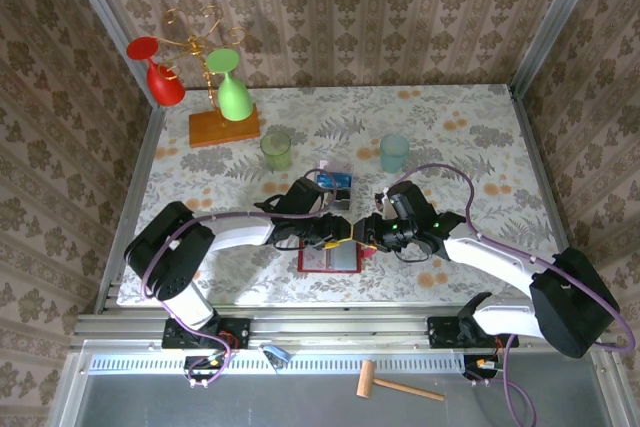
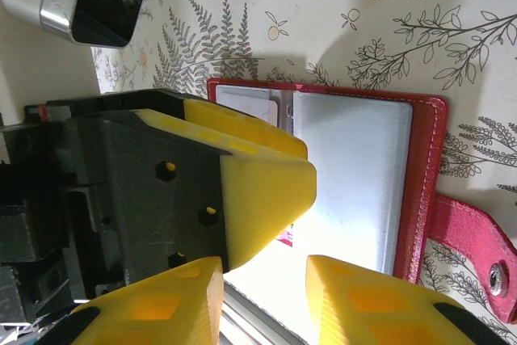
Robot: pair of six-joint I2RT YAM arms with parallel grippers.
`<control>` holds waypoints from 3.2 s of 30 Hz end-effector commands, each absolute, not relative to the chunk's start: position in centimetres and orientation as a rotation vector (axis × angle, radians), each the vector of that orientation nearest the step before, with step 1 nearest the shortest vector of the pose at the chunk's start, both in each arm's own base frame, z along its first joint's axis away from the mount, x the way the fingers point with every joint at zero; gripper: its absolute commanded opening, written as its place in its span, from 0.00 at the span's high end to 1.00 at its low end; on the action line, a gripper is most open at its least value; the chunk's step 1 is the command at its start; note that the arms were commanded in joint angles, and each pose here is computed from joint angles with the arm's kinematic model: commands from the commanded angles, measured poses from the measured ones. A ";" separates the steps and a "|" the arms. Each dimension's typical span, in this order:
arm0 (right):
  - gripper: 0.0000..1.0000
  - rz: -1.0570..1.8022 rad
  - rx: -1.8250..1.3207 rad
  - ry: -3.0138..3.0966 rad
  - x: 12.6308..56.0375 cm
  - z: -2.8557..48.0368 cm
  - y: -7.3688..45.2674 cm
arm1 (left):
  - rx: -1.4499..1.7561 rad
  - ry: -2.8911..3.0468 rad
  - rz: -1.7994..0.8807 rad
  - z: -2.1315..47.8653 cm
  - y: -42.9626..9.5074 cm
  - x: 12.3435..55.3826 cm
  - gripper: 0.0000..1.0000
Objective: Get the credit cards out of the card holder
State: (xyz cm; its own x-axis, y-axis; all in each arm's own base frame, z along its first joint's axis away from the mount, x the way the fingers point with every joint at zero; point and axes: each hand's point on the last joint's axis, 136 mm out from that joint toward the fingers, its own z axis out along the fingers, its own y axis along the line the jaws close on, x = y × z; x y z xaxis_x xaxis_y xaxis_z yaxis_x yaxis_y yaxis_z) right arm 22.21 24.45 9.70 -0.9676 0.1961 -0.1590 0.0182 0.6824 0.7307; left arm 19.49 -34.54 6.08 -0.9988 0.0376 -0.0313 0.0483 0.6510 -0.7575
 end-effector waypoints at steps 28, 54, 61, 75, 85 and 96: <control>0.71 1.198 0.101 2.771 23.2 7.6 29.6 | 0.000 2.818 -1.168 6.4 -27.6 19.0 0.63; 0.78 1.176 0.030 2.908 22.5 4.3 33.7 | -0.074 2.880 -1.091 3.2 -24.8 17.2 0.80; 0.78 1.156 0.035 2.937 22.3 3.5 33.9 | -0.095 2.870 -1.094 3.3 -24.4 17.0 0.80; 0.78 1.019 0.025 3.025 21.3 1.8 32.7 | -0.106 2.882 -1.076 2.9 -23.9 16.6 0.80; 0.76 0.905 -0.013 3.034 21.4 2.4 31.5 | -0.120 2.903 -1.058 2.2 -23.4 16.2 0.80; 0.76 0.825 -0.032 3.051 21.3 2.2 30.6 | -0.139 2.919 -1.054 1.6 -23.1 15.7 0.80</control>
State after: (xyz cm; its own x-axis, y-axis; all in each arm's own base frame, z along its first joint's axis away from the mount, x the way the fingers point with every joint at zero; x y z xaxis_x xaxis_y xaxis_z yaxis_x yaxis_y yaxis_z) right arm 21.65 31.98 2.30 -0.9994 -0.0246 0.0226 -0.0073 0.8207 0.5712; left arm 16.16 -23.86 2.31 -0.9967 -0.0776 -0.0218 -0.0442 0.7528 -0.6567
